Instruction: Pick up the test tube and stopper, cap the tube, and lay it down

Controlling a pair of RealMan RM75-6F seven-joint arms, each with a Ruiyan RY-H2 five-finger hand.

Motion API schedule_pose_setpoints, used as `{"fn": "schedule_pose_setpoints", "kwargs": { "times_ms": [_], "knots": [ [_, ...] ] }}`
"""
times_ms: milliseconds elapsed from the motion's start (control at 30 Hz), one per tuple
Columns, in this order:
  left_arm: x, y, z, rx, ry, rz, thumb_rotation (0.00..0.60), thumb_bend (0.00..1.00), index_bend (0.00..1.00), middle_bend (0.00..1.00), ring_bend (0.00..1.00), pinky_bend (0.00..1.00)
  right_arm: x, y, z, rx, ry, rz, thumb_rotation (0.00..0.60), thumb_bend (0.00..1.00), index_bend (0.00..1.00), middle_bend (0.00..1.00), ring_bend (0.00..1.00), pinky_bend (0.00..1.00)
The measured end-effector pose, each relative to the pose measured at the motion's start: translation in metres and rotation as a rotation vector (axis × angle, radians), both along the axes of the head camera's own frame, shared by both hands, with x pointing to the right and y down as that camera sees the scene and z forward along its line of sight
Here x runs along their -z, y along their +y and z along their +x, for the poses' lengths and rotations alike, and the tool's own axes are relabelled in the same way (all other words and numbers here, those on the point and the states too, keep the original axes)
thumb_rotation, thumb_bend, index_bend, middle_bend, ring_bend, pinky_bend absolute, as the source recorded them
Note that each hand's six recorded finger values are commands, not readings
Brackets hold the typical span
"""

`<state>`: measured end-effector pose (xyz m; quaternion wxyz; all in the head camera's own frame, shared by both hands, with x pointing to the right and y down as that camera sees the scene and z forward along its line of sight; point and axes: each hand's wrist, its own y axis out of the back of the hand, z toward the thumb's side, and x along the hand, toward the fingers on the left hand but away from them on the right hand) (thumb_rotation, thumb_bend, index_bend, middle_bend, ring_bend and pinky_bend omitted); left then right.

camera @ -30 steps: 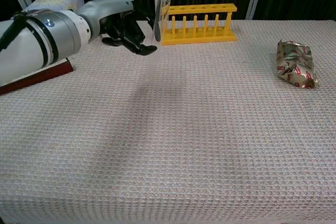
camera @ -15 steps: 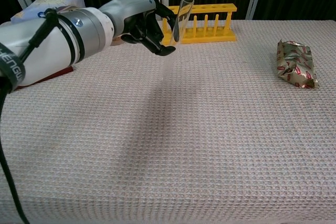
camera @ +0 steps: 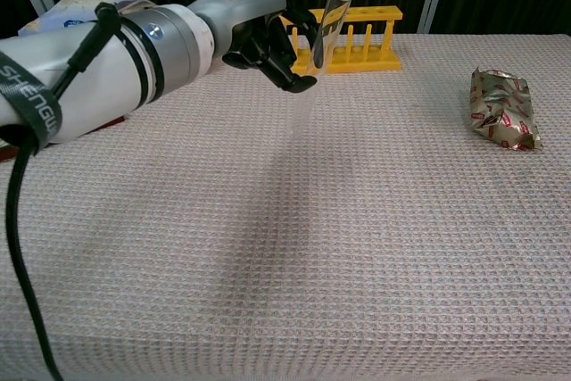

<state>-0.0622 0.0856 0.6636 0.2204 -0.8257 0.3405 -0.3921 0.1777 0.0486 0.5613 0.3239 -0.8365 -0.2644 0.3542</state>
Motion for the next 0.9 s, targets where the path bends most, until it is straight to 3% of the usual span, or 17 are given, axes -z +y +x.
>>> {"fn": "schedule_pose_setpoints", "kwargs": {
  "times_ms": [900],
  "knots": [
    [0.0031, 0.0004, 0.0041, -0.018, -0.01, 0.01, 0.6, 0.47, 0.65, 0.93, 0.91, 1.0, -0.0044, -0.0011, -0.0052, 0.016, 0.033, 0.006, 0.6, 0.38, 0.65, 0.38, 0.24, 0.26]
  ]
}}
